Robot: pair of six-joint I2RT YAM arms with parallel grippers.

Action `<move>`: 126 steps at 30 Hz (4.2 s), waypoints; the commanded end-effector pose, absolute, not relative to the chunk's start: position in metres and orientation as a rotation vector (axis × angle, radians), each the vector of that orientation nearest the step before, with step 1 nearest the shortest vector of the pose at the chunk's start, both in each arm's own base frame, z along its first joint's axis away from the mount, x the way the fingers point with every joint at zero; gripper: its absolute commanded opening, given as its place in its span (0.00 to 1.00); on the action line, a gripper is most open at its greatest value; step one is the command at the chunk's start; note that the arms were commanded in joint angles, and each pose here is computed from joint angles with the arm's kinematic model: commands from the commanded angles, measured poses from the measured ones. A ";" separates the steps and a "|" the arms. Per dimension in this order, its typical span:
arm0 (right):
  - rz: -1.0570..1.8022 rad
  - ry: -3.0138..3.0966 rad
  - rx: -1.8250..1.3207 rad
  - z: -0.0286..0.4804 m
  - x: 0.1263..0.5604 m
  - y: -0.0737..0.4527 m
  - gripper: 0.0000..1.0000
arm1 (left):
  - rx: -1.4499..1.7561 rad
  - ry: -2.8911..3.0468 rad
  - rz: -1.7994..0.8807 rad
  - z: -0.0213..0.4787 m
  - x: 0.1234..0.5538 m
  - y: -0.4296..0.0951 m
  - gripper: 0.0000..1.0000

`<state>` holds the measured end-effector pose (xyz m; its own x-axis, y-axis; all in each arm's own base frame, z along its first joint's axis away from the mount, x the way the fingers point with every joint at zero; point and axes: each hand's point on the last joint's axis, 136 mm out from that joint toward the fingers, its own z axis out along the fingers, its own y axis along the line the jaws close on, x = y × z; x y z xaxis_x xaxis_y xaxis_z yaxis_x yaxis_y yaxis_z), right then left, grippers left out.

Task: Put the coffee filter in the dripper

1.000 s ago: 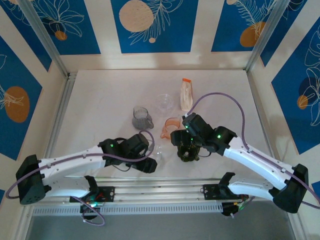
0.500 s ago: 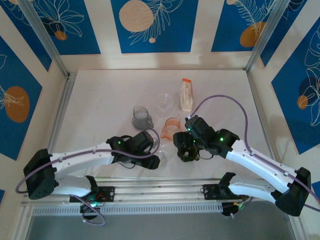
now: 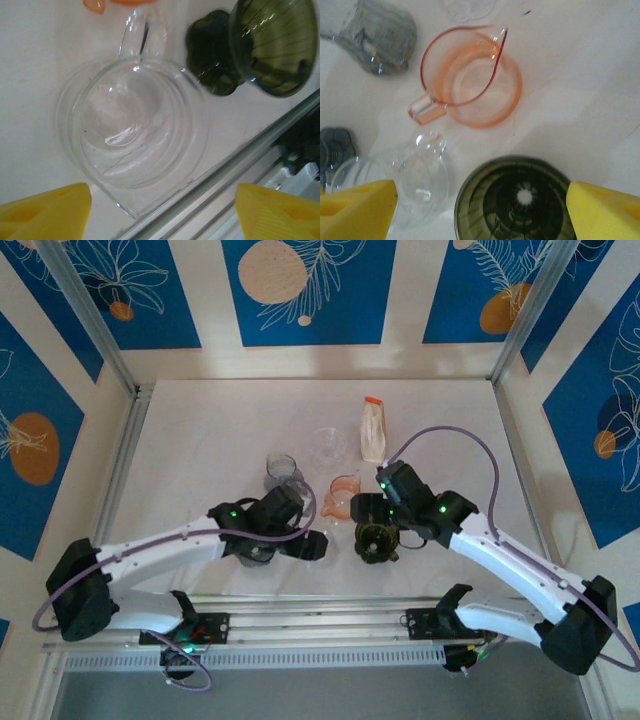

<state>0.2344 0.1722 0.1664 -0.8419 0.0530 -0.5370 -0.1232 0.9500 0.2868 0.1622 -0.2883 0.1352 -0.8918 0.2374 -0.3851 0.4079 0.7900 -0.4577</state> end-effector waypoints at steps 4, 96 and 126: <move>0.608 2.458 0.000 0.196 0.309 0.197 0.84 | 0.427 2.407 -0.688 0.211 0.188 -0.257 1.00; 0.808 2.946 -0.198 0.194 0.197 0.264 0.00 | 0.097 2.131 -0.494 0.224 0.182 -0.136 1.00; 0.700 2.791 -0.311 0.184 0.199 0.263 0.00 | 0.090 2.138 -0.493 0.218 0.182 -0.136 1.00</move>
